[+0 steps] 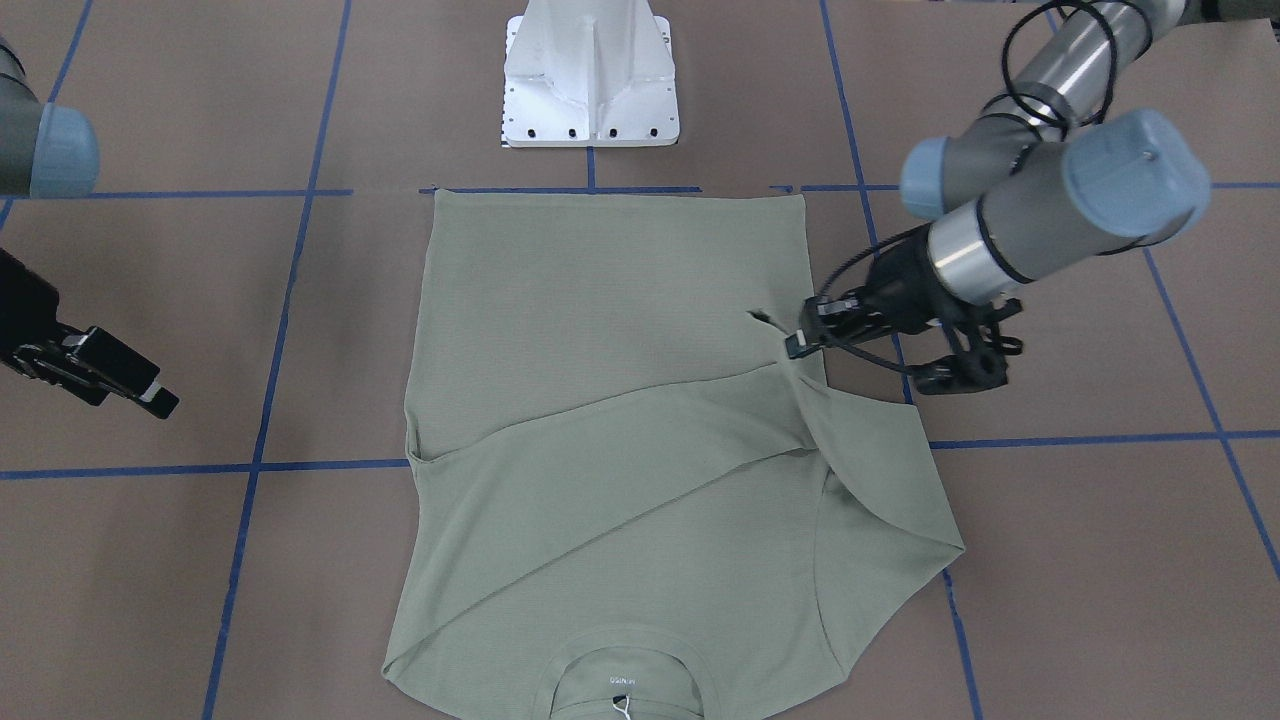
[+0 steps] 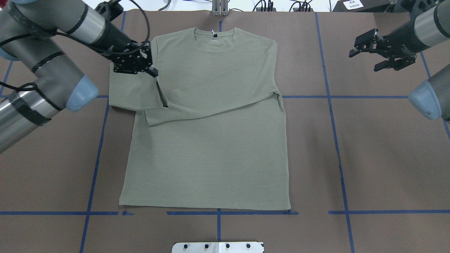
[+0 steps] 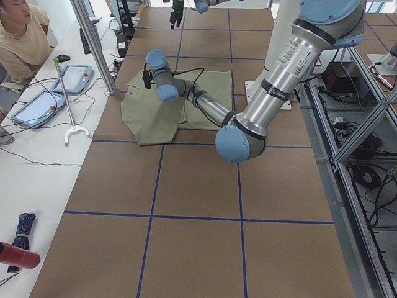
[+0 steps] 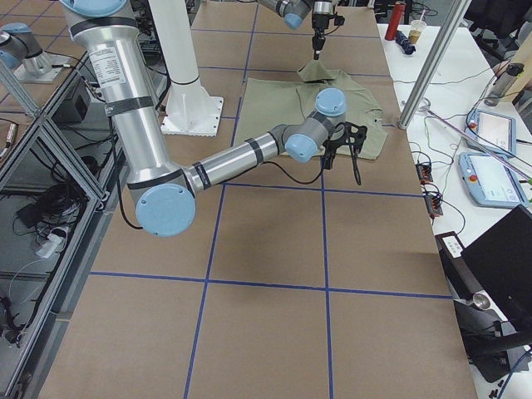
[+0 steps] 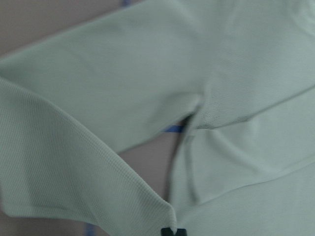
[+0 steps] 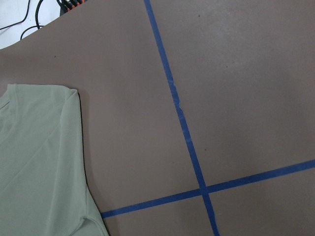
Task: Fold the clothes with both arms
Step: 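Grasp the sleeve cuff with the left gripper and carry it across the shirt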
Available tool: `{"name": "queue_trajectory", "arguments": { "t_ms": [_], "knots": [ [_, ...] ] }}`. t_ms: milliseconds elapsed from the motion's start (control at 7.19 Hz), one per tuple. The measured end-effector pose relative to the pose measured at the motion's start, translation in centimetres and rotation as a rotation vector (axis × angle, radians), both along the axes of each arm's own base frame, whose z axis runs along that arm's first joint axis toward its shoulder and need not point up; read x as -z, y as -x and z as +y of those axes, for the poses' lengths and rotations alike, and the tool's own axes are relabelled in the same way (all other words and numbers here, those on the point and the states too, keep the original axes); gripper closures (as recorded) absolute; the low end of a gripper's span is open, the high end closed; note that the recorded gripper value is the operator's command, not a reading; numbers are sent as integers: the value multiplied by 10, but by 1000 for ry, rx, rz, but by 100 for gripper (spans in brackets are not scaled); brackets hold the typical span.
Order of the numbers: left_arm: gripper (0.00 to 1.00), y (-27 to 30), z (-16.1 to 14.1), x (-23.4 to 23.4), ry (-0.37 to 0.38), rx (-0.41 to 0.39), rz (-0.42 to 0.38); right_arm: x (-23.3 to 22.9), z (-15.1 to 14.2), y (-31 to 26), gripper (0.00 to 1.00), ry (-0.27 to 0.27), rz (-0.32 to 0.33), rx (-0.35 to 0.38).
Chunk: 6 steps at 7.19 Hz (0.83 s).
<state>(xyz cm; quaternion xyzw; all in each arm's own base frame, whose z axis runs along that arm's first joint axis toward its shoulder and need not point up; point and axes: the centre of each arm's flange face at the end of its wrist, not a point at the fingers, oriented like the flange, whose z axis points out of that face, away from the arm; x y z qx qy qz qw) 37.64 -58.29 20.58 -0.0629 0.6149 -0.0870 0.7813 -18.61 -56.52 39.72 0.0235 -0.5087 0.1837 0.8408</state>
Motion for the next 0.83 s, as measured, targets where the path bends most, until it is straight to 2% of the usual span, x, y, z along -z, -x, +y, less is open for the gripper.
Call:
{"name": "queue_trajectory", "arguments": {
  "t_ms": [278,417,696,835],
  "knots": [
    [100,-117,3,117,46,92,14,-13,7,-15,1,-7,-21,0],
    [100,-164,19,149,48,120,14,-15,7,-19,1,-5,-25,0],
    [100,-232,53,186,16,166,19,-21,8,-21,1,4,-22,-2],
    [100,-258,63,186,6,184,16,-23,9,-22,1,7,-20,-3]
  ]
}}
